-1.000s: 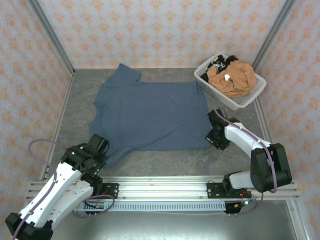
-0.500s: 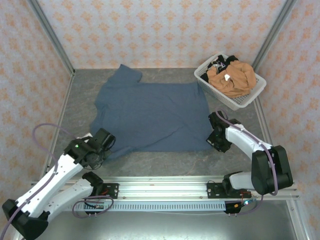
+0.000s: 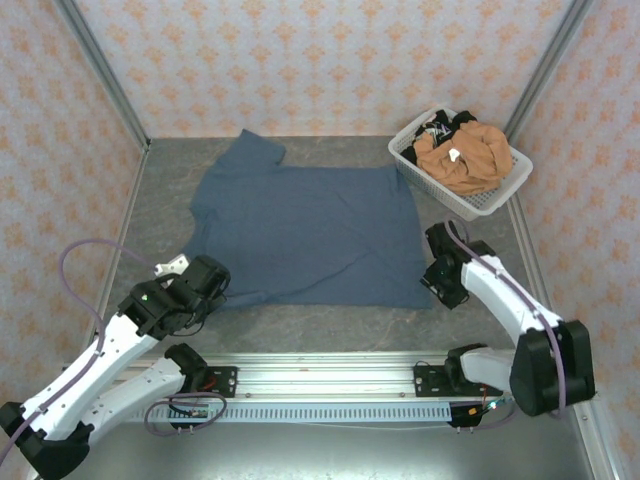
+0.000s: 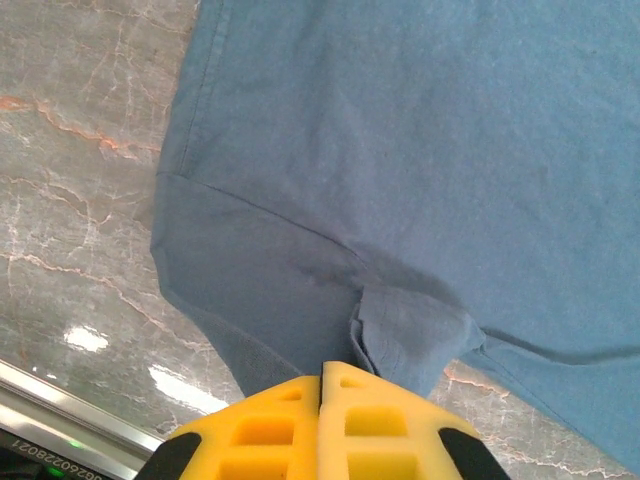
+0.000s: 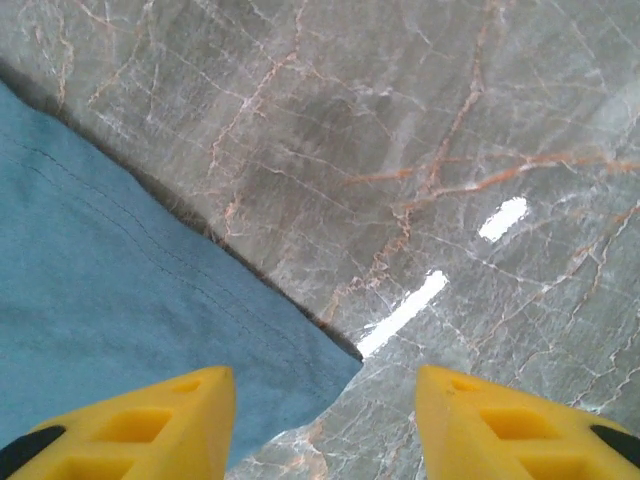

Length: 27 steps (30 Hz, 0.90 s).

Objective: Fold and stack the t-shirts

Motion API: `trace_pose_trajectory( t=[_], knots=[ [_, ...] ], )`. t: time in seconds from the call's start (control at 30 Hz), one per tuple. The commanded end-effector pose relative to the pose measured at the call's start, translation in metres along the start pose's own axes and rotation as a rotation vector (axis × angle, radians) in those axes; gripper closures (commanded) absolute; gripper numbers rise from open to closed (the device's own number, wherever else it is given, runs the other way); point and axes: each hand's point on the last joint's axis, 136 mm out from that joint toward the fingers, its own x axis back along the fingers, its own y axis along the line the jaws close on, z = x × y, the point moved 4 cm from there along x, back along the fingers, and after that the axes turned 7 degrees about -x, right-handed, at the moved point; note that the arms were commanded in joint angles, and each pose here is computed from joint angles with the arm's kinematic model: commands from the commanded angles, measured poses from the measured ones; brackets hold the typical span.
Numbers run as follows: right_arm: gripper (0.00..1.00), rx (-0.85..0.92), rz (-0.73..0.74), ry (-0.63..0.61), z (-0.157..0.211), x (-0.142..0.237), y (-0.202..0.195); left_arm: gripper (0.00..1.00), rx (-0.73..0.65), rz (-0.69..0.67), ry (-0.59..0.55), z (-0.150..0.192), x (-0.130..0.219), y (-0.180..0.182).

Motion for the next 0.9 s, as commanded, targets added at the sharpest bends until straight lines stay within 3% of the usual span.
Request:
trace_pose_trajectory(
  t=[0.0,0.23,0.5,0.63,0.77,0.87],
  knots=[
    [0.50,-0.136,-0.019,0.033,0.009,-0.007,-0.012,1.00,-0.018,-0.051,-0.055,-0.005,0.005,0.014],
    [0.55,-0.308,-0.138,0.118,0.022,-0.029,-0.003,1.00,-0.010,-0.036,-0.040,0.002,0.001,0.017],
    [0.64,-0.353,-0.133,0.139,0.025,-0.045,0.001,1.00,-0.012,-0.036,-0.038,0.004,0.000,0.021],
    [0.77,-0.362,-0.095,0.140,0.026,-0.054,-0.003,1.00,-0.011,-0.032,-0.032,0.005,0.000,0.021],
    [0.99,-0.349,-0.029,0.127,0.025,-0.054,-0.012,1.00,-0.013,-0.044,-0.036,0.004,0.003,0.024],
    [1.00,-0.309,-0.011,0.094,0.021,-0.043,-0.015,1.00,-0.022,-0.061,-0.019,0.006,0.007,0.028]
  ],
)
